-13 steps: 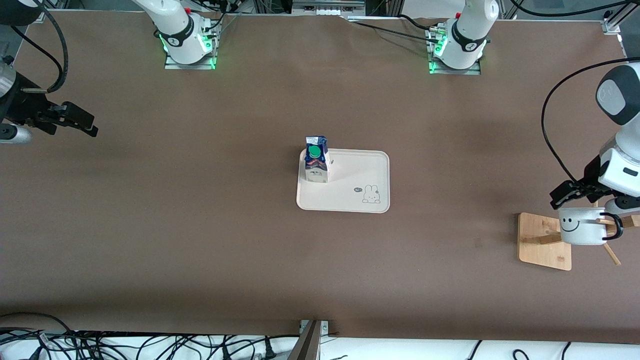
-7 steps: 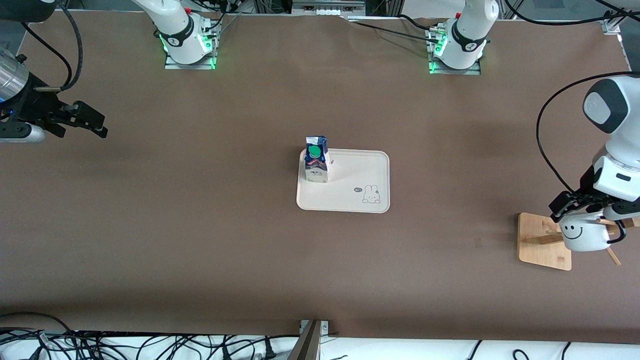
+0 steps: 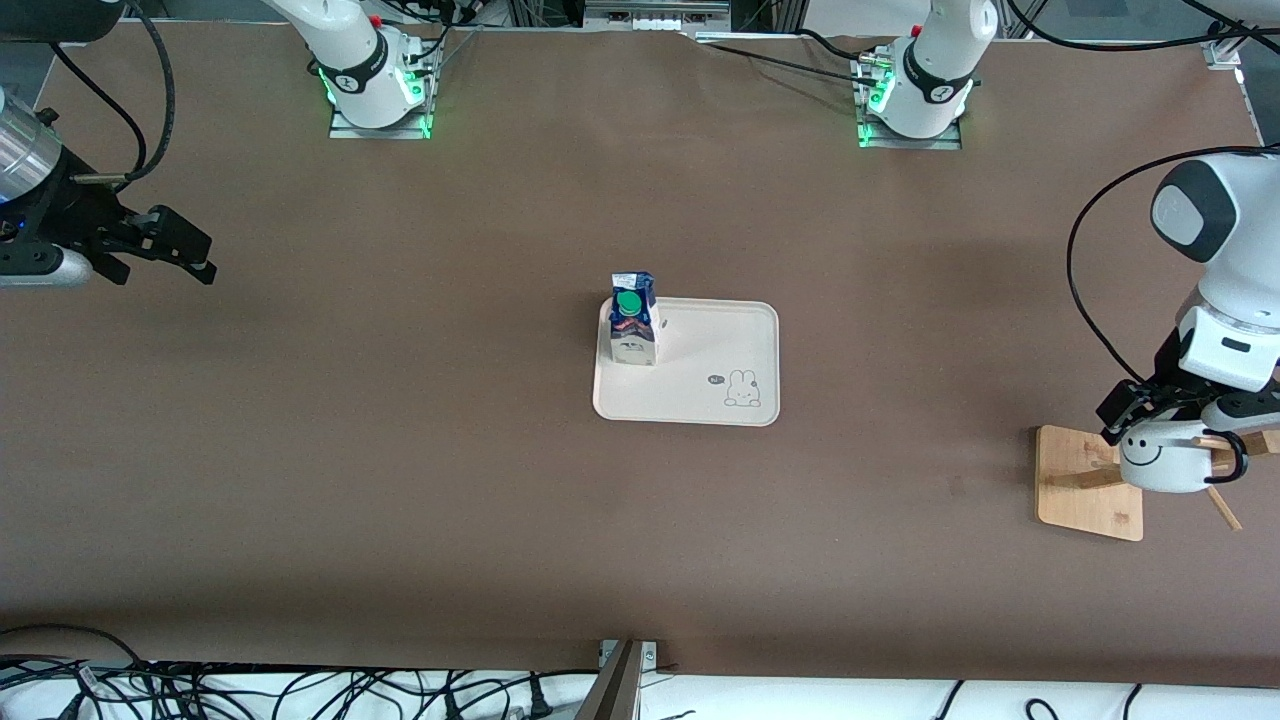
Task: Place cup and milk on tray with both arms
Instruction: 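Grasp the white mug rim with the left gripper, then lift the white mug off the stand peg with the left gripper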
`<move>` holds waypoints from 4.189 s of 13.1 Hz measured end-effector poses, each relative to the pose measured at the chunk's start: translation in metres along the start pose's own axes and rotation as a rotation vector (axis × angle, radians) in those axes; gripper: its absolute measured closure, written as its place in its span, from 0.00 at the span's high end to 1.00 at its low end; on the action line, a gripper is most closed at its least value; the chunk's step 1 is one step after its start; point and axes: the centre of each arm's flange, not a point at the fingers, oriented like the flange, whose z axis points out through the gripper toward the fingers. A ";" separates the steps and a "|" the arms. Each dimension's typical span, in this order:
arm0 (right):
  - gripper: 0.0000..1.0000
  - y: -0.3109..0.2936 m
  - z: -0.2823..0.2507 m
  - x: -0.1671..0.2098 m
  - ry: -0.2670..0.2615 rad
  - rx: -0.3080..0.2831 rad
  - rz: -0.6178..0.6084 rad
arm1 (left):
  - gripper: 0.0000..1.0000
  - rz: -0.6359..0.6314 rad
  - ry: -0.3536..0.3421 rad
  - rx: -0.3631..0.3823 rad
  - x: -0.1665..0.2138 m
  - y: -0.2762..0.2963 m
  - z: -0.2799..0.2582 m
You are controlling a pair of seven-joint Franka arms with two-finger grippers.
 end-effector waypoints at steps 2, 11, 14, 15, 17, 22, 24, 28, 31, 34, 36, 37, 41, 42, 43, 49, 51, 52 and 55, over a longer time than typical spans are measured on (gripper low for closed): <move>1.00 0.000 0.000 0.000 0.000 -0.003 -0.002 | 0.76 0.014 0.013 -0.002 -0.010 0.000 0.001; 1.00 -0.003 -0.002 0.002 0.024 -0.003 -0.008 | 0.09 0.035 0.024 -0.007 -0.011 0.005 -0.005; 1.00 -0.003 -0.002 0.003 0.027 -0.003 -0.010 | 0.09 0.036 0.024 -0.008 -0.010 0.006 -0.006; 1.00 -0.003 -0.002 0.003 0.027 -0.003 -0.010 | 0.09 0.035 0.018 -0.012 -0.010 0.008 -0.007; 1.00 -0.003 -0.003 0.003 0.028 -0.003 -0.011 | 0.09 0.045 0.003 -0.030 -0.008 0.023 -0.013; 1.00 -0.003 -0.002 0.003 0.028 -0.003 -0.011 | 0.09 0.087 -0.013 -0.053 -0.002 0.053 -0.040; 1.00 -0.003 -0.002 0.003 0.028 -0.003 -0.011 | 0.09 0.110 -0.030 -0.064 0.000 0.069 -0.049; 1.00 -0.002 -0.002 0.003 0.027 -0.004 -0.009 | 0.09 0.157 -0.027 -0.095 0.003 0.105 -0.063; 1.00 -0.001 -0.002 0.003 0.027 -0.004 -0.008 | 0.09 0.168 -0.023 -0.103 0.003 0.113 -0.066; 1.00 0.000 -0.002 0.003 0.027 -0.004 -0.007 | 0.09 0.167 -0.017 -0.104 0.005 0.113 -0.068; 1.00 0.000 -0.002 0.003 0.027 -0.004 -0.006 | 0.09 0.167 -0.016 -0.104 0.005 0.113 -0.068; 1.00 0.000 -0.002 0.003 0.027 -0.004 -0.006 | 0.09 0.168 -0.016 -0.104 0.005 0.113 -0.068; 1.00 0.000 -0.002 0.003 0.027 -0.004 -0.006 | 0.09 0.164 -0.017 -0.111 0.004 0.120 -0.069; 1.00 0.000 -0.002 0.003 0.027 -0.004 -0.006 | 0.09 0.163 -0.017 -0.111 0.004 0.120 -0.070; 1.00 0.000 -0.002 0.003 0.027 -0.004 -0.006 | 0.09 0.163 -0.017 -0.111 0.004 0.121 -0.070; 1.00 0.001 -0.002 0.003 0.026 -0.004 -0.006 | 0.09 0.157 -0.025 -0.158 -0.010 0.172 -0.078; 1.00 0.001 -0.002 0.003 0.026 -0.004 -0.006 | 0.09 0.180 -0.035 -0.177 -0.018 0.194 -0.081; 1.00 0.001 -0.002 0.003 0.026 -0.004 -0.006 | 0.09 0.194 -0.048 -0.183 -0.023 0.202 -0.079; 1.00 0.001 -0.002 0.003 0.026 -0.005 -0.006 | 0.09 0.263 -0.106 -0.218 -0.048 0.245 -0.073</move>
